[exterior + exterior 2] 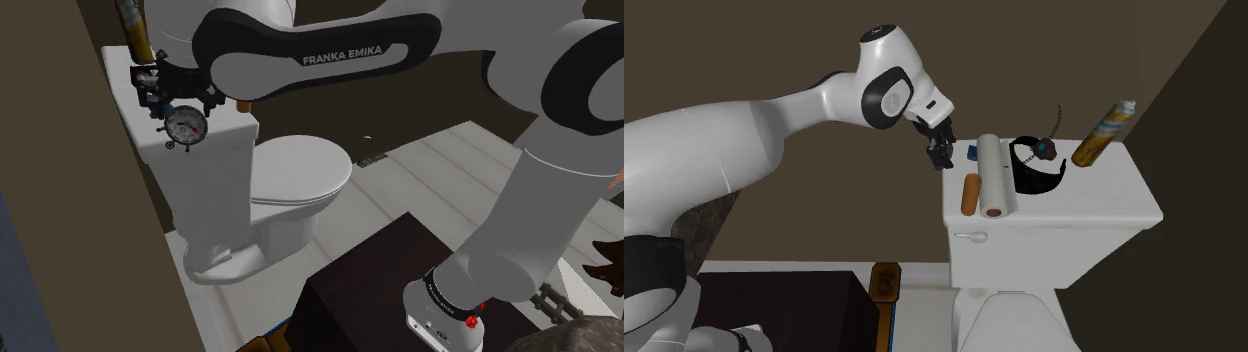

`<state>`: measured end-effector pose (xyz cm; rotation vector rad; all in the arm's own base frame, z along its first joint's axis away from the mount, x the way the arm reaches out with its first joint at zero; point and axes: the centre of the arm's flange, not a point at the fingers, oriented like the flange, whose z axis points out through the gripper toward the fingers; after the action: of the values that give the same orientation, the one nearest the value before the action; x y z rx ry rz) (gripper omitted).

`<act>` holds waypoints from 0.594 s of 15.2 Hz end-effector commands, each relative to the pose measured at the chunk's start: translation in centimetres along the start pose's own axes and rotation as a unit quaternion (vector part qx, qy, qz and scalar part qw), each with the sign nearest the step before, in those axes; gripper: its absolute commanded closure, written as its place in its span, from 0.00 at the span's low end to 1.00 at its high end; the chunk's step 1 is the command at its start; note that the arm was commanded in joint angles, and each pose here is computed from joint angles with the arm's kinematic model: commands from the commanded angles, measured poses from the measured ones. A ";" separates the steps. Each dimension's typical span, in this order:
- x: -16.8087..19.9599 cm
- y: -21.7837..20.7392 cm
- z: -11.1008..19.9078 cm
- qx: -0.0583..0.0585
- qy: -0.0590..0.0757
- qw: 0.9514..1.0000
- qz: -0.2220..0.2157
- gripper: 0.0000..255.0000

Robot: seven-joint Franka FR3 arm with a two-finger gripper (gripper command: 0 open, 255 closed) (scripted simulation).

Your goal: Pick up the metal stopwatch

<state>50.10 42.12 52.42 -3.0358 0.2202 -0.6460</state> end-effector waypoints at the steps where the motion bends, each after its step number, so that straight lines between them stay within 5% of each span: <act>1: 0.5 -0.1 -0.8 0.000 0.000 1.000 0.000 1.00; 9: 2.2 -0.4 -4.7 0.000 0.000 1.000 0.000 1.00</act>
<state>50.15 42.30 57.09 -3.0357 0.2201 -0.6460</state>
